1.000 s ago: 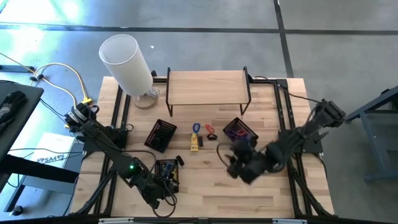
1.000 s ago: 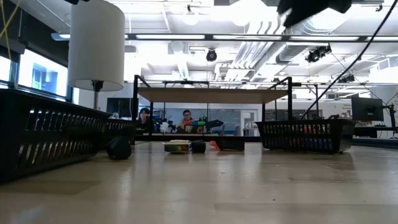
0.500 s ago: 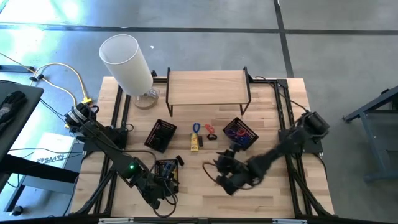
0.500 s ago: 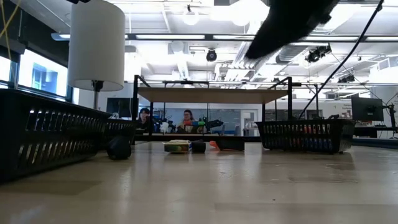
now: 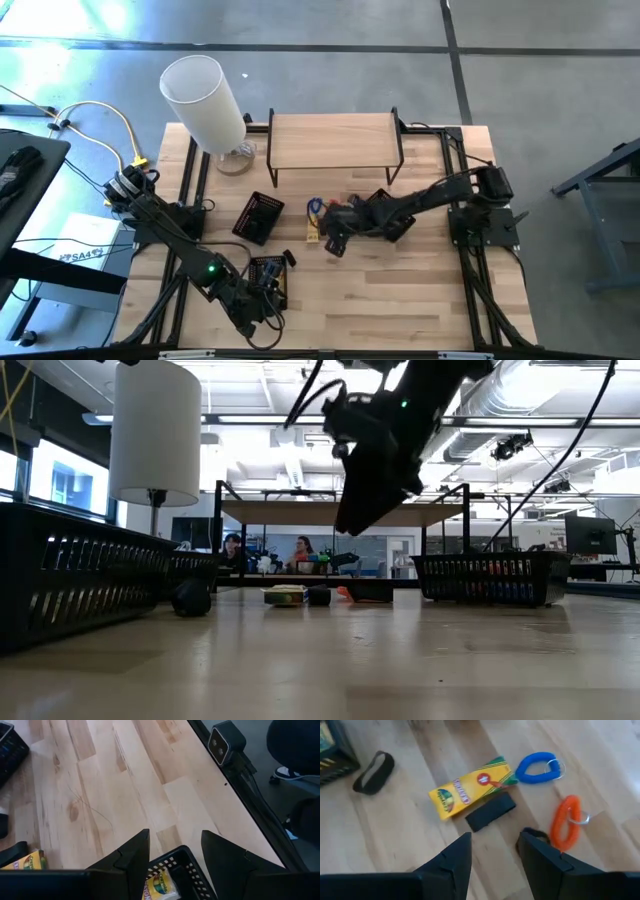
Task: Pick & Place Office Desk Supplies
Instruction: Put the top right black rubber band into the top left black bin
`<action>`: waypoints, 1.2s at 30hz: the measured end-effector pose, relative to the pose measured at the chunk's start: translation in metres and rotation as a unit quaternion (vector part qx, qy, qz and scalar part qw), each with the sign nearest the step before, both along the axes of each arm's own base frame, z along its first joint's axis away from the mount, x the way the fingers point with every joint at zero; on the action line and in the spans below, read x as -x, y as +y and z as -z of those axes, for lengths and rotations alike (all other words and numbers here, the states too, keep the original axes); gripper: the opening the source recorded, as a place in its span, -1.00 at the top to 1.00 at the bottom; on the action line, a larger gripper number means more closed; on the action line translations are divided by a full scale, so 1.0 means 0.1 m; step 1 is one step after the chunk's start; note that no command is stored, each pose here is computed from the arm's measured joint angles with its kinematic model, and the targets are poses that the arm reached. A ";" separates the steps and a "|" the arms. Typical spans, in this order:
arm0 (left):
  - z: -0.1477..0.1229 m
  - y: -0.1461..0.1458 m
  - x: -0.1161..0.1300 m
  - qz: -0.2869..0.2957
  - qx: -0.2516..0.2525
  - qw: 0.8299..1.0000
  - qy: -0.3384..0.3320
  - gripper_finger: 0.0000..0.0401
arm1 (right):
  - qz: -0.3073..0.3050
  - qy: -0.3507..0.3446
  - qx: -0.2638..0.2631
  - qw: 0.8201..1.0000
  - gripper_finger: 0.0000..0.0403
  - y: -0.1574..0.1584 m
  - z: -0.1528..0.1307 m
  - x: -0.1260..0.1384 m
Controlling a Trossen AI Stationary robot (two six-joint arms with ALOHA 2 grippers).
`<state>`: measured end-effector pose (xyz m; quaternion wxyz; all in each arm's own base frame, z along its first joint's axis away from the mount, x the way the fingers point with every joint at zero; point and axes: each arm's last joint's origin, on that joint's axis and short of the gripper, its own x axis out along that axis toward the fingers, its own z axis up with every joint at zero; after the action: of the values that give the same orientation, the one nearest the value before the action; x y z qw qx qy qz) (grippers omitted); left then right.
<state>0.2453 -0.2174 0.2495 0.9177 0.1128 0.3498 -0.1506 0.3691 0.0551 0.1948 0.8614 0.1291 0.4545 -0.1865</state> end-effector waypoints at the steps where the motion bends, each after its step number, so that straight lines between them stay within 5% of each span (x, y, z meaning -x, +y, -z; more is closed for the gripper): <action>1: 0.00 0.00 0.00 0.000 -0.001 1.000 0.001 0.14 | -0.007 0.004 -0.005 1.000 0.25 -0.03 0.02 -0.02; 7: 0.01 0.01 0.01 0.001 -0.006 1.000 0.004 0.14 | 0.016 0.012 -0.108 0.994 0.25 -0.17 0.05 -0.04; 20: 0.01 0.01 0.00 0.002 -0.006 1.000 0.002 0.14 | 0.025 0.043 -0.075 0.996 0.30 -0.27 0.25 -0.08; 28: 0.01 0.00 0.00 0.001 -0.004 1.000 0.001 0.14 | 0.046 0.053 -0.010 0.997 0.31 -0.36 0.28 -0.07; 36: 0.01 0.00 0.00 0.005 -0.007 1.000 0.000 0.14 | 0.044 0.086 -0.009 0.995 0.31 -0.38 0.39 -0.05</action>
<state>0.2452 -0.2171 0.2490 0.9163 0.1210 0.3502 -0.1524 0.3744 0.0169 0.1559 0.8088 0.1406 0.5225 -0.2304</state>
